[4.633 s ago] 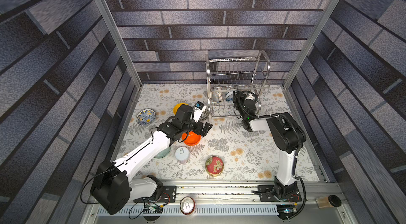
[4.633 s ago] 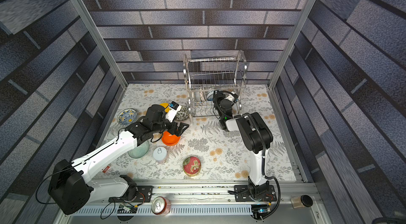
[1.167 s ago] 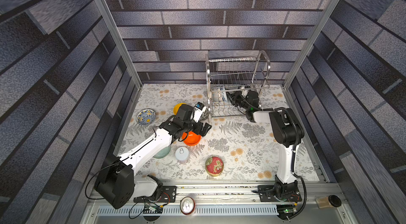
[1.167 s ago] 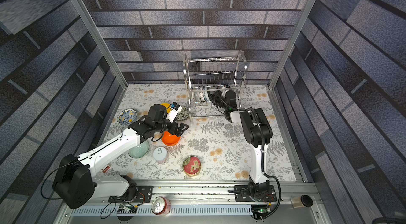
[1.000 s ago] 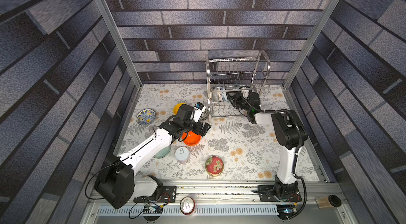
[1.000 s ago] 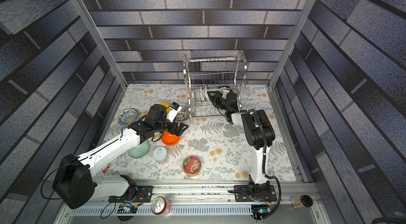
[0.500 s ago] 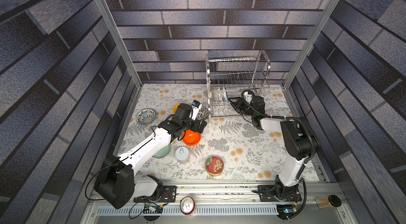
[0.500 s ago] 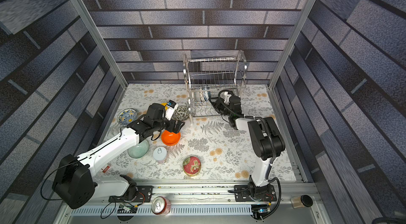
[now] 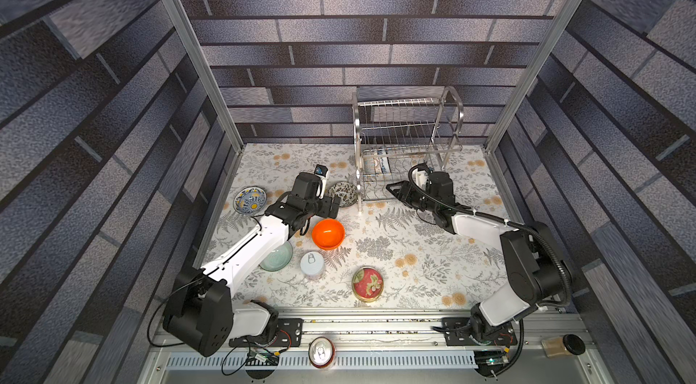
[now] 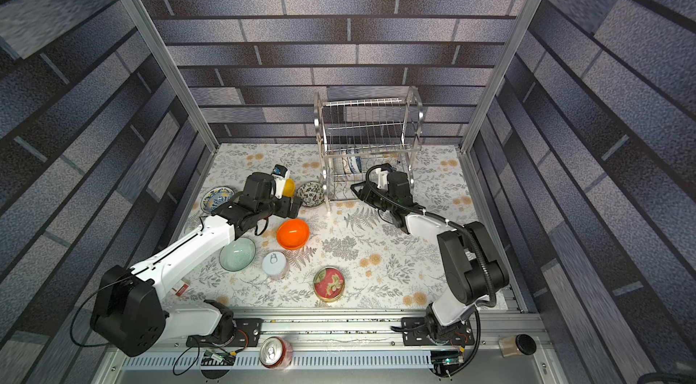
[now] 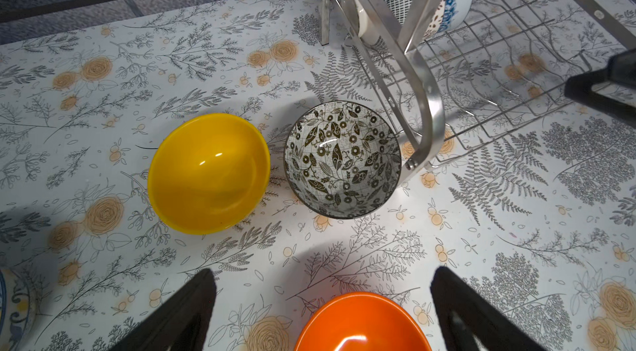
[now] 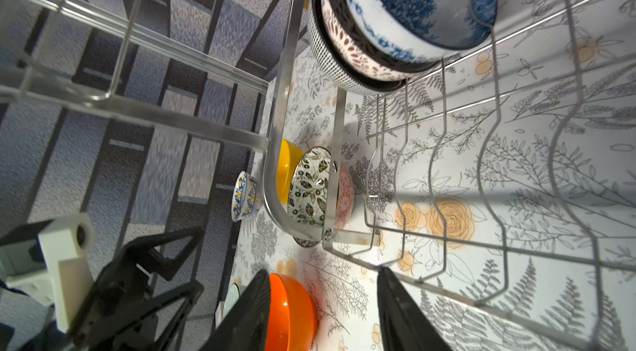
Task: Load bowls into a dish rack
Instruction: Move the bowl to the center of the table.
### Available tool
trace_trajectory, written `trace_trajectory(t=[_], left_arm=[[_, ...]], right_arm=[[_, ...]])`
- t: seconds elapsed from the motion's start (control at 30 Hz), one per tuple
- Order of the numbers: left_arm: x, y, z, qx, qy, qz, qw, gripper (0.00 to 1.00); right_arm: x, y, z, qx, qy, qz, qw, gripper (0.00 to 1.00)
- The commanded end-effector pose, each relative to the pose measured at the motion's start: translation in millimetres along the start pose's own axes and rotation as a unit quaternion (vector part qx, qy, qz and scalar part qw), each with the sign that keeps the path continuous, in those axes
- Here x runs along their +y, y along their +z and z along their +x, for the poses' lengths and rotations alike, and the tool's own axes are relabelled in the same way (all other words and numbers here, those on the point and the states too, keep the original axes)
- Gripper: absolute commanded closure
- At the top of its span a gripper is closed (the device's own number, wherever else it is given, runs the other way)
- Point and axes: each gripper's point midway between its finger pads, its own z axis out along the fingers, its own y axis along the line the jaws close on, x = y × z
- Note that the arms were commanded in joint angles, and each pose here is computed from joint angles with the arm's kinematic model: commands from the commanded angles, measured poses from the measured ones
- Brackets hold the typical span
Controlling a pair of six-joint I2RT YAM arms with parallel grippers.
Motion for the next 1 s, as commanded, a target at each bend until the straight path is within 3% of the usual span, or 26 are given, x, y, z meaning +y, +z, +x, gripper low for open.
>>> trace_trajectory(t=[0.0, 0.47, 0.67, 0.97], left_arm=[[7.1, 1.6, -0.4, 0.014, -0.019, -0.016, 1.000, 0.00], [18.4, 7.2, 24.2, 0.116, -0.064, -0.053, 0.990, 0.04], [28.0, -5.7, 51.2, 0.200, -0.095, -0.071, 0.973, 0.13], [19.3, -10.0, 104.0, 0.284, -0.125, -0.056, 0.949, 0.20]], right_arm=[[-12.8, -10.3, 30.8, 0.037, -0.048, 0.049, 0.997, 0.49], [-30.7, -36.9, 86.3, 0.080, -0.144, 0.135, 0.977, 0.49], [-39.2, -34.9, 93.6, 0.083, -0.152, 0.137, 0.975, 0.49], [-45.7, -21.0, 96.0, 0.104, -0.167, 0.138, 0.971, 0.50]])
